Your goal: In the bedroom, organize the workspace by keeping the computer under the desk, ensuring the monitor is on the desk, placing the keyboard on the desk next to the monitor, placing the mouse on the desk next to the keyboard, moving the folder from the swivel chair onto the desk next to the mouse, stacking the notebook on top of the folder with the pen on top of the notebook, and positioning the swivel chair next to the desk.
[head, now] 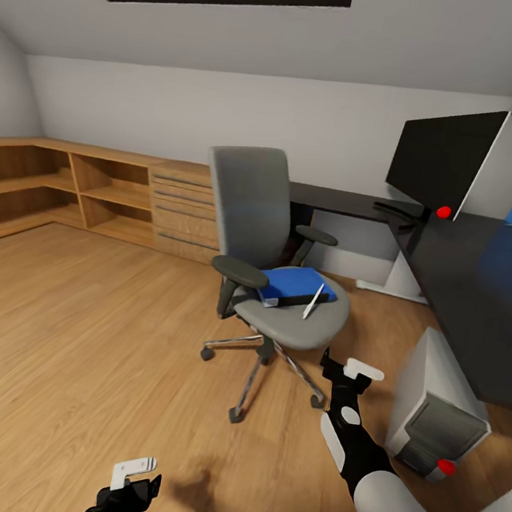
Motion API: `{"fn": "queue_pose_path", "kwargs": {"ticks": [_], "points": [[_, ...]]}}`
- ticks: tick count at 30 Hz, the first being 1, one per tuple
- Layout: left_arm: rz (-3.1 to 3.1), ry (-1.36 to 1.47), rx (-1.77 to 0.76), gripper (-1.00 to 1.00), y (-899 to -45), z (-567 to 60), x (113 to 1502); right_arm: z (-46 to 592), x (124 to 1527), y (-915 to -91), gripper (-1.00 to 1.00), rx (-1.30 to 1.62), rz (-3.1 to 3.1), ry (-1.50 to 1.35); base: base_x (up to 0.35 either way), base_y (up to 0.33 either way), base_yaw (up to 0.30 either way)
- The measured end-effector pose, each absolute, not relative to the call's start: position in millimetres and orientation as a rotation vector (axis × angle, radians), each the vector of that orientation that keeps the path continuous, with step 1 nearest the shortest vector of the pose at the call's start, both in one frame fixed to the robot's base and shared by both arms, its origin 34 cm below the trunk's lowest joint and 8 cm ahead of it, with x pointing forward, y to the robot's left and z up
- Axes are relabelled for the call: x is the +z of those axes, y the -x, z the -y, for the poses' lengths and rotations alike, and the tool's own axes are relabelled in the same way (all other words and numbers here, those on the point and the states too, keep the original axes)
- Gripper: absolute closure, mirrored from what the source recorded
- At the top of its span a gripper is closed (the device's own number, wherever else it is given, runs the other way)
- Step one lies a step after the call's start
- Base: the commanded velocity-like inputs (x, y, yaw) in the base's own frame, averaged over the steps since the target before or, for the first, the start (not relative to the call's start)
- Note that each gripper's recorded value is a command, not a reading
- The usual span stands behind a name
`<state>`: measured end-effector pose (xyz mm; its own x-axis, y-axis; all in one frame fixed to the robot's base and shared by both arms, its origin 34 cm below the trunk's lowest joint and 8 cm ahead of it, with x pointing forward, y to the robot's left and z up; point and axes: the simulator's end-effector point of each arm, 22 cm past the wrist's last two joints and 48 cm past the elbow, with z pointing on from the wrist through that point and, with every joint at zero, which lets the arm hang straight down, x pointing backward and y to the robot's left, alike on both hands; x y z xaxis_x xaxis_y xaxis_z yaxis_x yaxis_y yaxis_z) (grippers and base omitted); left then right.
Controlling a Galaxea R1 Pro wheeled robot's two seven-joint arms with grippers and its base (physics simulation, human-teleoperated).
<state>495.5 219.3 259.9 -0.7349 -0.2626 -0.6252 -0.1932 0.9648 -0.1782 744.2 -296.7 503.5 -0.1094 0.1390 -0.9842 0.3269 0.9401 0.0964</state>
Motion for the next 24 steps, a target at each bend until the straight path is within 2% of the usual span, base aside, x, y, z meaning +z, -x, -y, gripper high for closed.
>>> {"fn": "queue_pose_path", "kwargs": {"ticks": [7, 13, 24], "points": [[-2.416, 0.319, -0.132, -1.00, -495.7, -219.2, 260.0, 296.7, 502.8, -744.0, -1.00, -0.164, -1.686, -0.358, 0.000, 0.027, -0.234], [-2.417, 0.320, -0.131, -1.00, -495.2, -219.3, 259.0, 296.6, 500.1, -743.8, -1.00, -0.164, -1.691, -0.359, 0.000, 0.214, -0.212], [-2.418, 0.320, -0.131, -1.00, -494.8, -219.4, 258.5, 297.5, 499.6, -743.9, -1.00, -0.165, -1.691, -0.360, 0.001, 0.252, -0.036]]}}
